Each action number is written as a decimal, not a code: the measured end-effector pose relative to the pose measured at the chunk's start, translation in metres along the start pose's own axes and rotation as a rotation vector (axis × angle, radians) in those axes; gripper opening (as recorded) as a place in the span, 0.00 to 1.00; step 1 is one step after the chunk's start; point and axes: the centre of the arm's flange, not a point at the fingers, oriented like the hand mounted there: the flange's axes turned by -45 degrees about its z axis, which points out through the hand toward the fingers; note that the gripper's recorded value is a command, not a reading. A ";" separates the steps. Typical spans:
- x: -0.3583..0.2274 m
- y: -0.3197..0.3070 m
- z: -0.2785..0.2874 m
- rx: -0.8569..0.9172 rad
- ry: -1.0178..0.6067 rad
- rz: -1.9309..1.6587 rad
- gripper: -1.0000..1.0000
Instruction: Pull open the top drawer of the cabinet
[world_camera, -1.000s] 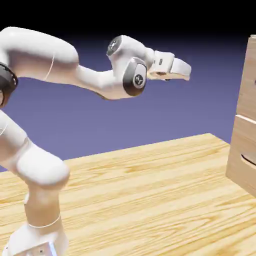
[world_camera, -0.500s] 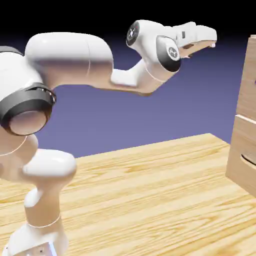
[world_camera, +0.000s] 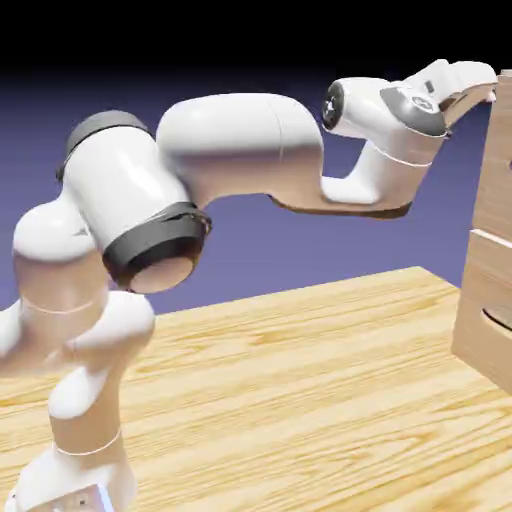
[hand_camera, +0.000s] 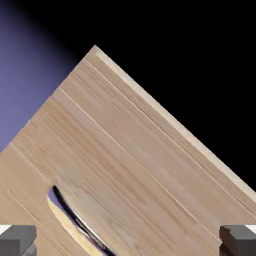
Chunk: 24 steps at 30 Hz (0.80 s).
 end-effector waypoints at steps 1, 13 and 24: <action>-0.005 -0.003 0.008 -0.007 -0.003 -0.029 0.50; -0.052 -0.049 0.096 -0.077 -0.035 -0.444 0.50; -0.062 -0.069 0.149 -0.120 -0.042 -0.728 0.50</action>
